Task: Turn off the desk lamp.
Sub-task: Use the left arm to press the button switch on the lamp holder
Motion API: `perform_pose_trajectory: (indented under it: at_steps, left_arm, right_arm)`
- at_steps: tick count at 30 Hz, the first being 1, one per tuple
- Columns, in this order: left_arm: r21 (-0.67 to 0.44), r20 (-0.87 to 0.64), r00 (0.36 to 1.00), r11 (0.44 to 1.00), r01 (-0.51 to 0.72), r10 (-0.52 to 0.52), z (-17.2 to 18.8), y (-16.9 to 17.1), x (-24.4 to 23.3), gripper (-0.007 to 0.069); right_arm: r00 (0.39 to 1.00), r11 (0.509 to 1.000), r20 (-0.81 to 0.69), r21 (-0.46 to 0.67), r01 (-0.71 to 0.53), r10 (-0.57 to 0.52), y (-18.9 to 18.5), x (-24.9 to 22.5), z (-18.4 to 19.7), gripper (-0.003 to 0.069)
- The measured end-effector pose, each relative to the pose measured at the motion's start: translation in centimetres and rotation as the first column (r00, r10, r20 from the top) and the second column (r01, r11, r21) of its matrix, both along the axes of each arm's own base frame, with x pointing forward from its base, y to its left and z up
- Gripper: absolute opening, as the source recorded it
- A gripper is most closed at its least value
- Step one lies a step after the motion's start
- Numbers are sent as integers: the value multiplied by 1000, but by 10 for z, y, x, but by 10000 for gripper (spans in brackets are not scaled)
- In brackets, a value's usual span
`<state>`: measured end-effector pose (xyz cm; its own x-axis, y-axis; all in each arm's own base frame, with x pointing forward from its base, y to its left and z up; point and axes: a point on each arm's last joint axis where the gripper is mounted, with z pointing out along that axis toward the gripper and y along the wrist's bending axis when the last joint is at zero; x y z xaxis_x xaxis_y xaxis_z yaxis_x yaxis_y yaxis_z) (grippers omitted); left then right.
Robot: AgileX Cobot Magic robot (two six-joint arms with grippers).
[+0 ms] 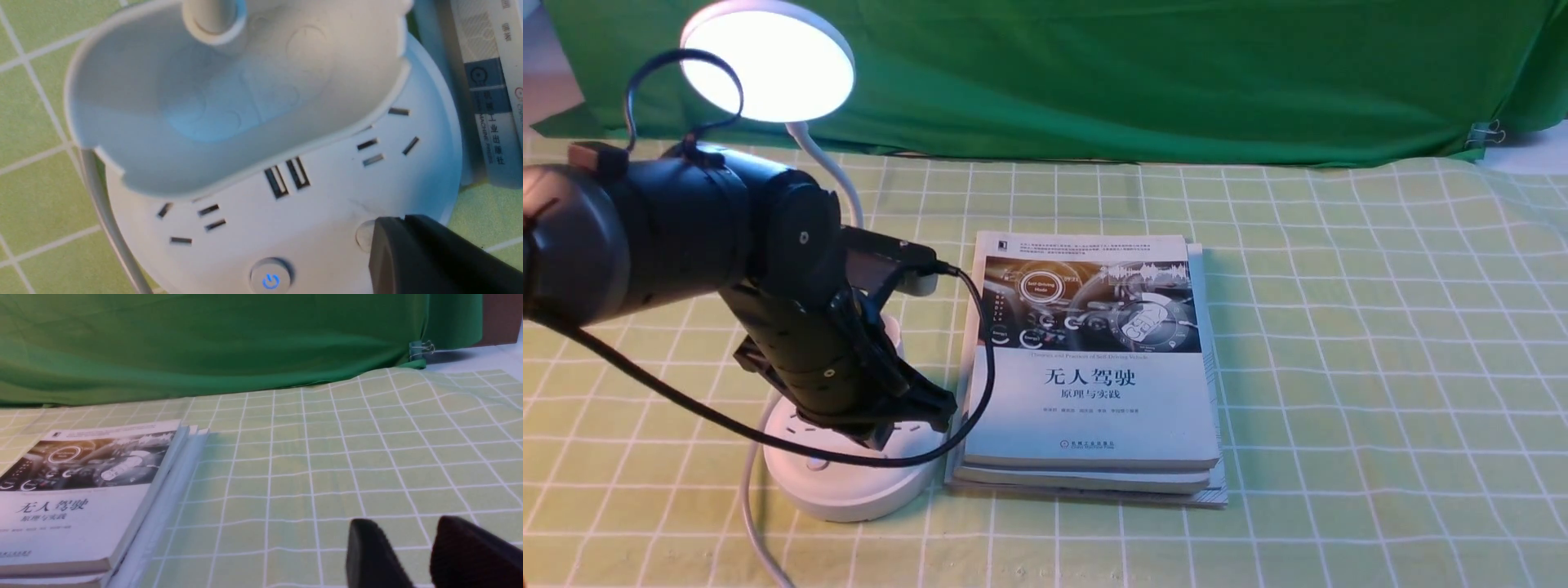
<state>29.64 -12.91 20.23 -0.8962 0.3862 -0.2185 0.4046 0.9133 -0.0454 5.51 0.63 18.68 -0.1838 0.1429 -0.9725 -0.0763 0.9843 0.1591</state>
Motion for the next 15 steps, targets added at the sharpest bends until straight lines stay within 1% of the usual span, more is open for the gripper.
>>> perform_pose_trajectory:
  at_steps: [5, 15]
  left_arm:
    - [20, -58, 998, 1000, -1, 2, -18, -1, 3, 1]
    - [19, -54, 999, 1000, -1, 2, -15, -2, 3, 1]
  right_arm:
    - [1000, 1000, -1, 0, 0, 0, 0, 0, 0, 238]
    - [1000, 1000, -1, 0, 0, 0, 0, 0, 0, 238]
